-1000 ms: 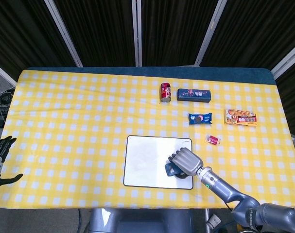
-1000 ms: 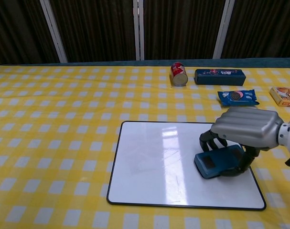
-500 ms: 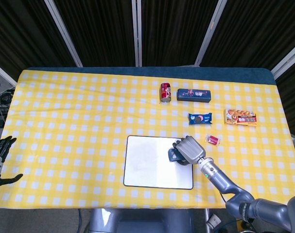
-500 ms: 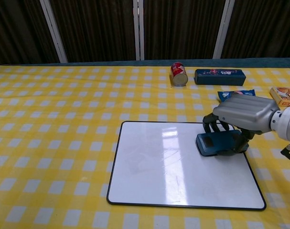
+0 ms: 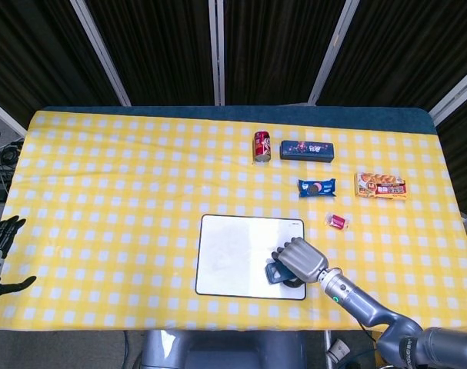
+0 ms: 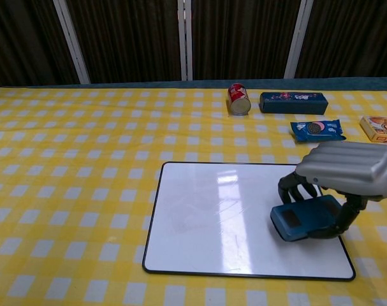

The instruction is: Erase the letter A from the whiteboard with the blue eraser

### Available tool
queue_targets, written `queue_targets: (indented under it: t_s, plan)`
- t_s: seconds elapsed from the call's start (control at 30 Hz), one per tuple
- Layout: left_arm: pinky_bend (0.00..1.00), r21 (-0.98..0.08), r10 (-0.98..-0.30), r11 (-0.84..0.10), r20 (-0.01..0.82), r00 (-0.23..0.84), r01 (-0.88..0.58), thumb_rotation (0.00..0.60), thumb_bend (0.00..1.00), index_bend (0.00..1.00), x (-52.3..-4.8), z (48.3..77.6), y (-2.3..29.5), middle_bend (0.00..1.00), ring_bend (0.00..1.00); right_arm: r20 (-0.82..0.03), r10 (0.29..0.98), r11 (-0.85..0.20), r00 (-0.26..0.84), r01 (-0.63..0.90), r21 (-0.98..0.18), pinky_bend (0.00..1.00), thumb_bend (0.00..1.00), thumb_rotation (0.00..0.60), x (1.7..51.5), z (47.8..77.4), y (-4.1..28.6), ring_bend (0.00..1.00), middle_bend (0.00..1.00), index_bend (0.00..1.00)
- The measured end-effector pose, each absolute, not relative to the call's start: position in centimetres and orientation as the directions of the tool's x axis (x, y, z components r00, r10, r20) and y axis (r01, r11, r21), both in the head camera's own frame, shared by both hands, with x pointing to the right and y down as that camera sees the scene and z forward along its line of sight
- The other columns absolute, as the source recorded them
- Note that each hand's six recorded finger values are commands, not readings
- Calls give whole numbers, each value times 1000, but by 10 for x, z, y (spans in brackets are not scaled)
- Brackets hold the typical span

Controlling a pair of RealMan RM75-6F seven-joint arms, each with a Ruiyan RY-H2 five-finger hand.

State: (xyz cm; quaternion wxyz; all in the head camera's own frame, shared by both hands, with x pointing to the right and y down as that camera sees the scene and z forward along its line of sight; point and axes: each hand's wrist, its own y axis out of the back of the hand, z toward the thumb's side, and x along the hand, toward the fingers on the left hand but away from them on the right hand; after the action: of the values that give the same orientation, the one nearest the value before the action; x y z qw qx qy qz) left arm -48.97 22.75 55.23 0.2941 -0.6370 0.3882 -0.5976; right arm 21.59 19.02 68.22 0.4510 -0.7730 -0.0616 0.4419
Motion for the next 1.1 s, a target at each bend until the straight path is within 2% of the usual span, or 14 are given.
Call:
queue_targets:
  t_s: [0.2,0.53,0.6,0.63,0.7,0.77,0.8,0.87,1.0,1.1]
  plan:
    - [0,-839,-848,-523,530,-9,-147,600,0,0,-489,550,228,0,0,-612,591,-560,525,-279,-780,520,496,600,257,675,166,505,605,607]
    - [0,-838,-848,-525,530,7,-146,600,0,0,-483,549,229,0,0,-656,652,-584,380,-301,-754,522,488,600,321,691,157,503,581,582]
    - [0,-838,-848,-526,531,9,-146,600,0,0,-482,550,229,0,0,-664,651,-598,367,-290,-747,506,403,600,327,695,160,479,508,504]
    - [0,-838,-847,-526,531,10,-146,600,0,0,-482,550,229,0,0,-667,650,-605,364,-283,-744,485,341,600,328,696,162,456,467,457]
    - [0,-837,-847,-527,532,12,-146,600,0,0,-481,550,229,0,0,-674,645,-621,359,-267,-737,367,110,600,331,699,166,331,306,281]
    - [0,-837,-847,-528,532,13,-147,600,0,0,-480,550,229,0,0,-678,646,-632,351,-253,-733,248,12,600,334,701,169,192,177,167]
    - [0,-837,-847,-528,532,13,-147,600,0,0,-480,550,229,0,0,-677,650,-633,346,-247,-734,182,0,600,336,701,170,109,113,122]
    - [0,-836,-847,-528,532,14,-149,600,0,0,-480,549,229,0,0,-671,661,-624,337,-250,-740,92,0,600,338,698,170,15,29,70]
    - [0,-838,-850,-523,527,15,-154,600,0,0,-481,547,229,0,0,-621,717,-571,317,-244,-784,4,0,600,340,679,172,0,0,52]
    - [0,-842,-854,-515,520,13,-162,600,0,0,-482,545,230,0,0,-565,766,-524,306,-212,-825,0,0,600,346,659,174,0,0,50]
